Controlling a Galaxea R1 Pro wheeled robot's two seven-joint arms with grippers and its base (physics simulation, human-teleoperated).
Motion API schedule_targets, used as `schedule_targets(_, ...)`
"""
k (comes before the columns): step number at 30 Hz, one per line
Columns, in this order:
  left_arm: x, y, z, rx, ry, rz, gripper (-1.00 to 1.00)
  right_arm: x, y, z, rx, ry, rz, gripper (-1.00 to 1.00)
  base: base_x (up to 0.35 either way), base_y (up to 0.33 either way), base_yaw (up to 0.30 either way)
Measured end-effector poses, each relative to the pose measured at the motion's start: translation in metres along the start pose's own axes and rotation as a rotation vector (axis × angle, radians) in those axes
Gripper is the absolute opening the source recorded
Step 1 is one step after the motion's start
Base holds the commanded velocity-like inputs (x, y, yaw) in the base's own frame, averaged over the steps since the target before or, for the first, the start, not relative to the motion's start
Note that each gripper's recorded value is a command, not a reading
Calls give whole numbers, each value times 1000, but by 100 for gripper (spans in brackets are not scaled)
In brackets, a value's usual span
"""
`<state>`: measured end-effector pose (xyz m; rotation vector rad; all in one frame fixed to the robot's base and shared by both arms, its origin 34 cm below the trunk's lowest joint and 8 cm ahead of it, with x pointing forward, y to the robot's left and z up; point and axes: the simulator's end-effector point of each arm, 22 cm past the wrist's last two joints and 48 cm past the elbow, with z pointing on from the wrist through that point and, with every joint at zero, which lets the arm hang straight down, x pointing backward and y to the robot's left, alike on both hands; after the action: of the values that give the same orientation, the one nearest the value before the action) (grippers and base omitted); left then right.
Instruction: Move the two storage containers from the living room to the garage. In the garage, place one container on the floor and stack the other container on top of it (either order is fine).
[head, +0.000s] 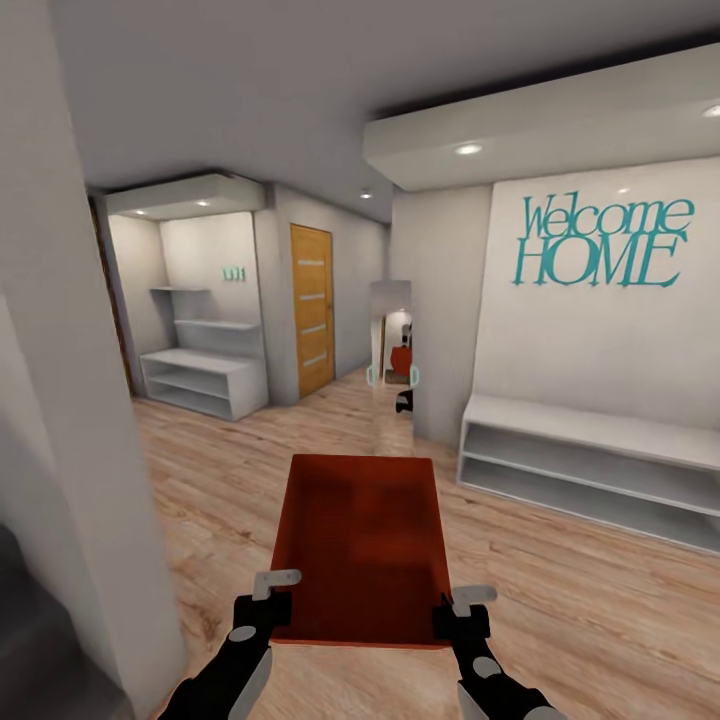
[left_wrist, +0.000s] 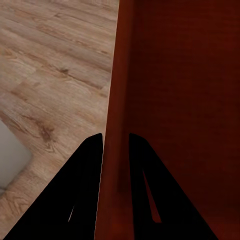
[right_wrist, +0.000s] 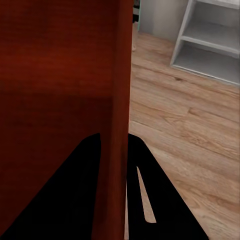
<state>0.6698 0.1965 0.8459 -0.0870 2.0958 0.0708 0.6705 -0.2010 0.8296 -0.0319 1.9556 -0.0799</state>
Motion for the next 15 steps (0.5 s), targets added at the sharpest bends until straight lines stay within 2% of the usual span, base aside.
schedule_targets(15, 0, 0, 0, 0, 0, 0, -100, 0, 0, 0, 0, 0, 0, -100, 321, 0, 0)
